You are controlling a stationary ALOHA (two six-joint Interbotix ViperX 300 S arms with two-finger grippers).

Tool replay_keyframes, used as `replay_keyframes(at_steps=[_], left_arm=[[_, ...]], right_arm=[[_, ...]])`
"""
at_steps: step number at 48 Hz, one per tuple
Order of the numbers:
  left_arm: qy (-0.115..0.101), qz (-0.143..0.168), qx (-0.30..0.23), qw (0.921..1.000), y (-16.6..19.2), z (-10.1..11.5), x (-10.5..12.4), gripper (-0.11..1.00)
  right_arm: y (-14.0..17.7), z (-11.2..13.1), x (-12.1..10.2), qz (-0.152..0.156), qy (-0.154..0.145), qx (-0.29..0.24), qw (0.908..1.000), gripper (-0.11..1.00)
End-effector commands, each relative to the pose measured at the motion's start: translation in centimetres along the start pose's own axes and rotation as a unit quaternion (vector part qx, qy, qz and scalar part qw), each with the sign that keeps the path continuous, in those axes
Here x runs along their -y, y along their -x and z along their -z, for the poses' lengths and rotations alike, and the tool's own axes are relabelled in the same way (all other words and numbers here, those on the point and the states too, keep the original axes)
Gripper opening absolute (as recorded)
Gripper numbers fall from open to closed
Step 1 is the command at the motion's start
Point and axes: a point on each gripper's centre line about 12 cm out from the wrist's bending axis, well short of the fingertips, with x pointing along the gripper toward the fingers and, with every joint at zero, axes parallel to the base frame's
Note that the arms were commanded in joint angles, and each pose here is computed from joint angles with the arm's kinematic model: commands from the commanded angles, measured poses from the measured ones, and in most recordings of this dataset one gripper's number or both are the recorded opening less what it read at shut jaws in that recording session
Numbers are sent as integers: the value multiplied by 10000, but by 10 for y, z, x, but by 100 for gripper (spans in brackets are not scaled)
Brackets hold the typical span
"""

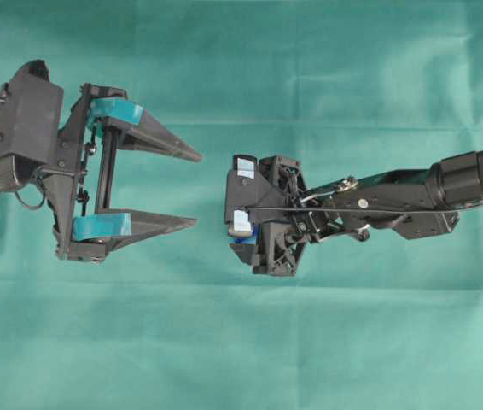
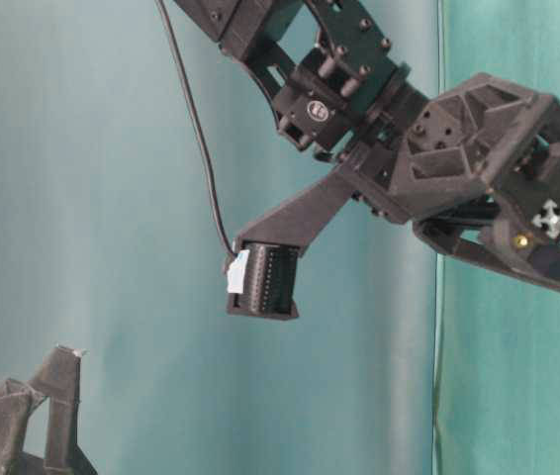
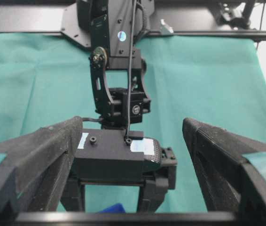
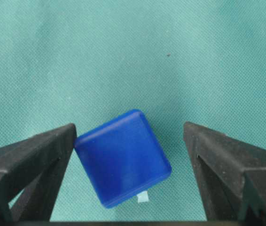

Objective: Handover the blue block to the right arm after grasping it with the left arm, then place it in the designated position.
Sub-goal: 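Lower the cube with the right gripper onto the table, then open the right gripper to release the cube on the table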

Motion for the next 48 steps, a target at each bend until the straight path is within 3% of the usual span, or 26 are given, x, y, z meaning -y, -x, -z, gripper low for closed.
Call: replay_keyframes(at_steps=[1,16,26,37,48], left_arm=[[-2,11,153,9999,2,-10,1,100],[5,19,161,9999,2,-10,1,100],[-9,11,161,9999,2,-11,1,100],[-9,11,153,9999,2,-10,1,100],[-9,12,176,9998,2,-11,1,100]], right_arm=[[14,-19,-5,-90,-38,282,9996,93],[25,-27,-7,-127,-17,426,9990,93],[53,-42,-10,-75,14,622,9980,93],[91,-54,-5,275,88,640,9975,93],[125,-62,-4,353,138,802,9961,93]])
